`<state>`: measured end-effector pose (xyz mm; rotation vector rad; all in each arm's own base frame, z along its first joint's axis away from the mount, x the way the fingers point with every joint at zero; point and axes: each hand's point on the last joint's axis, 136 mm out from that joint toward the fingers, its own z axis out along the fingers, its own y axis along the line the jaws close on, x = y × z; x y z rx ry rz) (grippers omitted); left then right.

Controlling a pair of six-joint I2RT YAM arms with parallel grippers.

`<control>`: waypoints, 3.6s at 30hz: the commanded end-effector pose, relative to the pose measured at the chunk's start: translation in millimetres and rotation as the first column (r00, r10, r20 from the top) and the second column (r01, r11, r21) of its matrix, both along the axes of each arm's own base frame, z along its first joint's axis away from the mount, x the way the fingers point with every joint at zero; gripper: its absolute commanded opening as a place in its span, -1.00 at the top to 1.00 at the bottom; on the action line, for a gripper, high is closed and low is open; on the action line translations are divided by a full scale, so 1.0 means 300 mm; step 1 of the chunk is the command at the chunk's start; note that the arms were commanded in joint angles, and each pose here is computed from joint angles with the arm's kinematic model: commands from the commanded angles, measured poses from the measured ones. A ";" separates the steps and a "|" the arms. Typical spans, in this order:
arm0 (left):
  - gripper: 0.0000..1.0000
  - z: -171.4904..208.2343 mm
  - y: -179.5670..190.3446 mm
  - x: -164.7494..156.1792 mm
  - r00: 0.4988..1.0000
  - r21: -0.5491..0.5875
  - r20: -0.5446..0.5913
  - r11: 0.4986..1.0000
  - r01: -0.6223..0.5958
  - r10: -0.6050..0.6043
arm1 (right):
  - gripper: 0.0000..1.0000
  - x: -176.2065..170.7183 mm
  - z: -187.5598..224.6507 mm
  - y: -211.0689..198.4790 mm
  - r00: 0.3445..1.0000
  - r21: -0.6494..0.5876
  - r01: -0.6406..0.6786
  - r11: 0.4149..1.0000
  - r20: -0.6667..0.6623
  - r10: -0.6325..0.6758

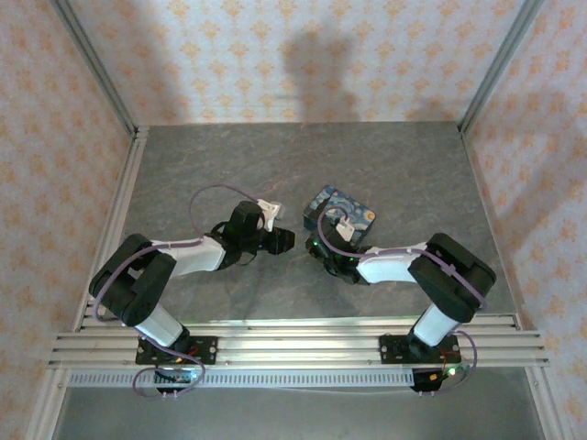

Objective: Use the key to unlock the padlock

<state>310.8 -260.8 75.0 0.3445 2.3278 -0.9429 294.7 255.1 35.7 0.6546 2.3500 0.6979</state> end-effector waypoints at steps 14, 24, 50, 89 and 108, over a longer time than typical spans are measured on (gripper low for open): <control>0.32 0.018 0.029 -0.005 0.999 0.024 0.037 1.000 -0.011 0.010 | 0.40 -0.082 -0.059 -0.062 0.990 -0.049 0.059 0.997 -0.125 -0.065; 0.32 0.020 0.039 -0.012 0.999 0.035 0.044 0.999 -0.014 0.012 | 0.87 -0.070 -0.040 -0.072 0.990 -0.053 0.089 0.995 -0.109 -0.094; 0.31 0.062 0.064 -0.036 0.998 0.041 0.068 0.999 -0.022 0.019 | 1.00 -0.135 0.110 -0.258 0.981 -0.104 0.187 0.977 -0.025 -0.191; -0.49 0.254 0.631 -0.126 0.821 0.411 0.288 0.711 -0.571 0.494 | 0.00 -0.270 0.135 0.276 0.536 -0.137 -0.843 0.520 -0.284 0.795; -1.00 0.449 0.838 0.083 0.596 0.366 0.629 0.487 -0.793 0.499 | -0.99 0.032 0.684 -0.854 0.927 -0.734 0.343 0.585 0.366 -0.084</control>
